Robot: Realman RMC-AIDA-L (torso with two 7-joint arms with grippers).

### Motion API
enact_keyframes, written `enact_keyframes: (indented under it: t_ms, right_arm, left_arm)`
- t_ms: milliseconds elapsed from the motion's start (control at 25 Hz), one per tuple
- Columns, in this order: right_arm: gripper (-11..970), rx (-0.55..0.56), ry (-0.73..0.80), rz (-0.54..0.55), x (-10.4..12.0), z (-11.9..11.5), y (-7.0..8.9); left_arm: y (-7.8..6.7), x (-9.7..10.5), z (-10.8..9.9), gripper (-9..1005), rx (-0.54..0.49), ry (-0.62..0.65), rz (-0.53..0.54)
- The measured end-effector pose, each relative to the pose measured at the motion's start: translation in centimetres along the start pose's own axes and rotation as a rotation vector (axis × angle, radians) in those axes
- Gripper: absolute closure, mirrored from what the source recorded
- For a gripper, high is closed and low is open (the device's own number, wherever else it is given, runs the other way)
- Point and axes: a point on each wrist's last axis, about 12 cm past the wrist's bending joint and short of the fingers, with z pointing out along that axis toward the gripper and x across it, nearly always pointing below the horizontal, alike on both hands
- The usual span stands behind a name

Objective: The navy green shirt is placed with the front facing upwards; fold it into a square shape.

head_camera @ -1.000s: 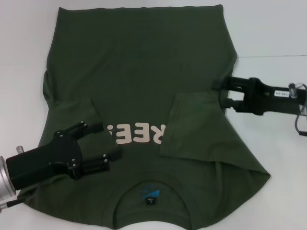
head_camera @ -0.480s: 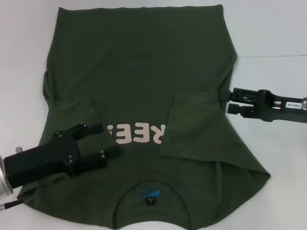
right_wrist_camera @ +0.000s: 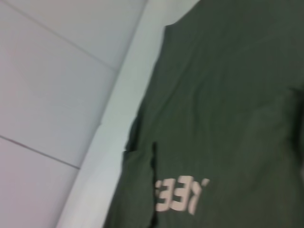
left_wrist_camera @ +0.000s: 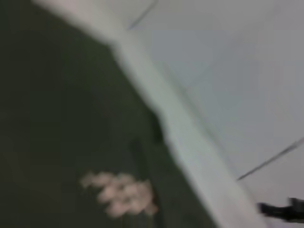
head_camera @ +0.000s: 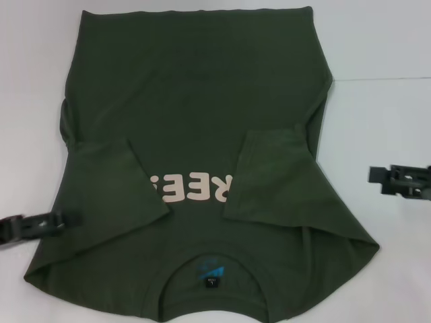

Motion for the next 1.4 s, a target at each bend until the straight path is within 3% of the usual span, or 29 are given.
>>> enact_keyframes:
  t_ms: [160,280,640,1400]
  right_arm:
    - [65,0.020,-0.005,-0.001,1.0,-1.2,-0.7]
    - [65,0.027,-0.006,-0.011,1.3,-1.5,-0.9]
    - [65,0.026,0.031,-0.033,2.1,-1.2,-1.0]
    - [65,0.019,0.044,-0.032,2.3,-0.8,-0.9]
  left_arm:
    - [0.3,-0.3,-2.5,64,-0.140,0.100,-0.154]
    - [0.6,-0.4,-3.2,64,-0.238,0.151,-0.232]
    - [1.8,-0.3,-1.3,64,-0.329,0.215,-0.255]
    - [2.6,-0.8,-1.3,63,-0.411,0.216,-0.263]
